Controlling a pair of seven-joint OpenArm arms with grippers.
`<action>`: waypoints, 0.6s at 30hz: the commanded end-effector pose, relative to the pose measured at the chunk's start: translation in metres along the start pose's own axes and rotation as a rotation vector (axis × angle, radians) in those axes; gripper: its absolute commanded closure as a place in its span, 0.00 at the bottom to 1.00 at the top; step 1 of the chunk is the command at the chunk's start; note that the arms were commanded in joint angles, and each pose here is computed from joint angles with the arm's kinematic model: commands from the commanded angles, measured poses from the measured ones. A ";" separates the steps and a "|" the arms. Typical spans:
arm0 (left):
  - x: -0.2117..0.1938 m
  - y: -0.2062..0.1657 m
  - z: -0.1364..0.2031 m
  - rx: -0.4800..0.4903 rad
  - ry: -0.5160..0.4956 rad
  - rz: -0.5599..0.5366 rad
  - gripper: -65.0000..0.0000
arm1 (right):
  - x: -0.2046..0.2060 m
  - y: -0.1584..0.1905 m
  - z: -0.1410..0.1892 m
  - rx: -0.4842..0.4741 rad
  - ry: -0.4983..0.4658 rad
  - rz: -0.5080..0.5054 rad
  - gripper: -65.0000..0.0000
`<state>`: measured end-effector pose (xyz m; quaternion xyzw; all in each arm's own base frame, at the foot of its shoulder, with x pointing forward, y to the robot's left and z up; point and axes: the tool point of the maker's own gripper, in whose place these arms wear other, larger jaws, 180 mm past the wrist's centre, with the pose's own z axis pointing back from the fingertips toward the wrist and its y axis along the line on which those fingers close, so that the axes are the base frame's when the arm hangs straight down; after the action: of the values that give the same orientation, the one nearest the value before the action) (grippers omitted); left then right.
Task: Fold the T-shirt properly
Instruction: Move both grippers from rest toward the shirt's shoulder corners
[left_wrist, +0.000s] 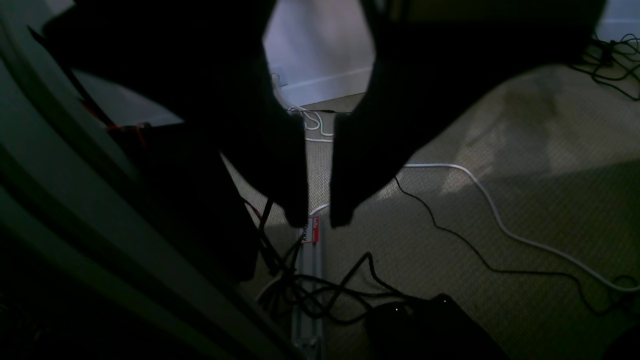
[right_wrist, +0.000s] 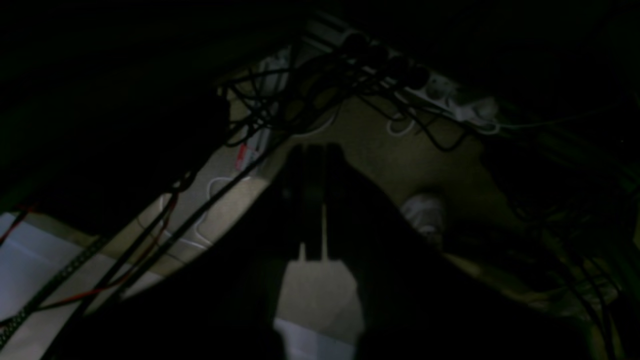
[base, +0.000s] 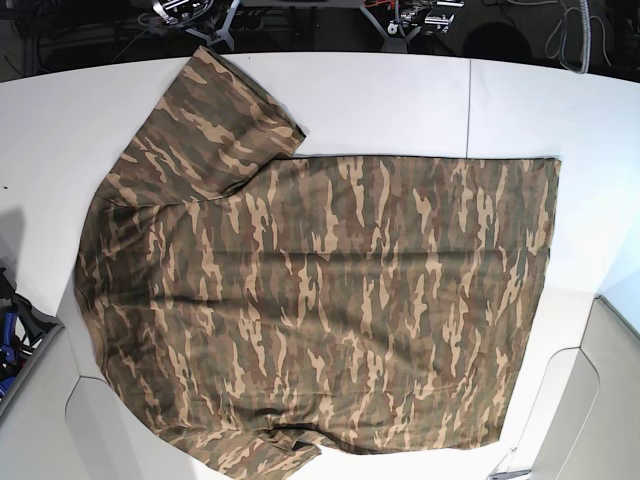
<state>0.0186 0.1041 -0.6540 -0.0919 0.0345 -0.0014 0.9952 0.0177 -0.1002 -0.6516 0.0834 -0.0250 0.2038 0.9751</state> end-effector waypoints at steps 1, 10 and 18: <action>0.003 -0.004 0.000 -0.013 -0.006 -0.002 0.86 | 0.003 -0.004 0.001 -0.009 -0.014 -0.002 1.00; -0.017 -0.010 0.000 -0.078 0.023 -0.022 0.86 | -0.011 -0.008 0.002 -0.014 0.007 -0.002 1.00; -0.050 -0.014 0.009 -0.208 0.033 0.008 0.86 | -0.048 -0.017 0.014 -0.028 0.029 0.018 1.00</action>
<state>-0.0318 0.0939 -0.6407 -0.1881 0.0540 0.0049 0.9806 -0.0199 -0.1348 -0.6449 0.0655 -0.0121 0.2141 0.9745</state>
